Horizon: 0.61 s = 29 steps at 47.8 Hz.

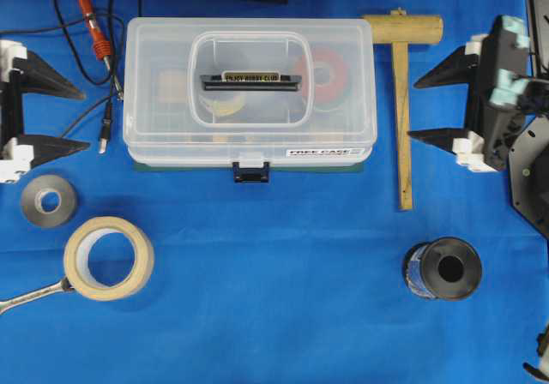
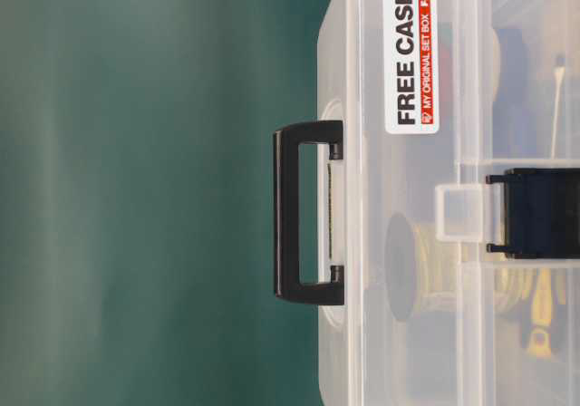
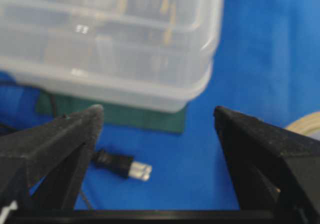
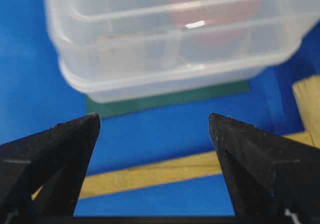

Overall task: Open the tool box with both arms.
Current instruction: 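Move both grippers inward to the left and right edges of the clear lid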

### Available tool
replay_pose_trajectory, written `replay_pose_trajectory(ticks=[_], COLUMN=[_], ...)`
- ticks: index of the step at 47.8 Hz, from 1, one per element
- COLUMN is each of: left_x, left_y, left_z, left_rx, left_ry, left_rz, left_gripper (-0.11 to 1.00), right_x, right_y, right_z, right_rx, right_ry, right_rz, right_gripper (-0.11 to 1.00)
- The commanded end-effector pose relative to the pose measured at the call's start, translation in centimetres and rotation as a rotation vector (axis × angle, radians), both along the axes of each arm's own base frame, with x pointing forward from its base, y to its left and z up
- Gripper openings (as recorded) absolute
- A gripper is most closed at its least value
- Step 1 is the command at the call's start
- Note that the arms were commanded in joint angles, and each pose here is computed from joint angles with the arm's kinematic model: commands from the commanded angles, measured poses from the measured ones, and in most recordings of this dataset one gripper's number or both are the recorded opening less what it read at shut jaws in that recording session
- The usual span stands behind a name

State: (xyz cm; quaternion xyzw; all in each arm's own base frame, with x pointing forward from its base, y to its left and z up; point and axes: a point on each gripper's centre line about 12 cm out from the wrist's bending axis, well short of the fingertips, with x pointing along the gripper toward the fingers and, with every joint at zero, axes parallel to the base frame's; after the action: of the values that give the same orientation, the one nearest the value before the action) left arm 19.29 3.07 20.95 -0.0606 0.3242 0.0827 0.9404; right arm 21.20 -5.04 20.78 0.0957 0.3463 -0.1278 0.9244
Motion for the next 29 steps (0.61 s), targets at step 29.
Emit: replay_pose_trajectory(ticks=[29], left_x=[5.2], left_y=[2.5], left_z=[-2.1], left_rx=[0.066], left_ry=[0.126], left_rz=[-0.010], left_gripper=[0.93], right_x=[5.5], right_y=[-2.4], right_z=[-1.1], right_rx=[-0.010], right_ry=[0.128], right_rz=[-0.008], right_gripper=[0.87])
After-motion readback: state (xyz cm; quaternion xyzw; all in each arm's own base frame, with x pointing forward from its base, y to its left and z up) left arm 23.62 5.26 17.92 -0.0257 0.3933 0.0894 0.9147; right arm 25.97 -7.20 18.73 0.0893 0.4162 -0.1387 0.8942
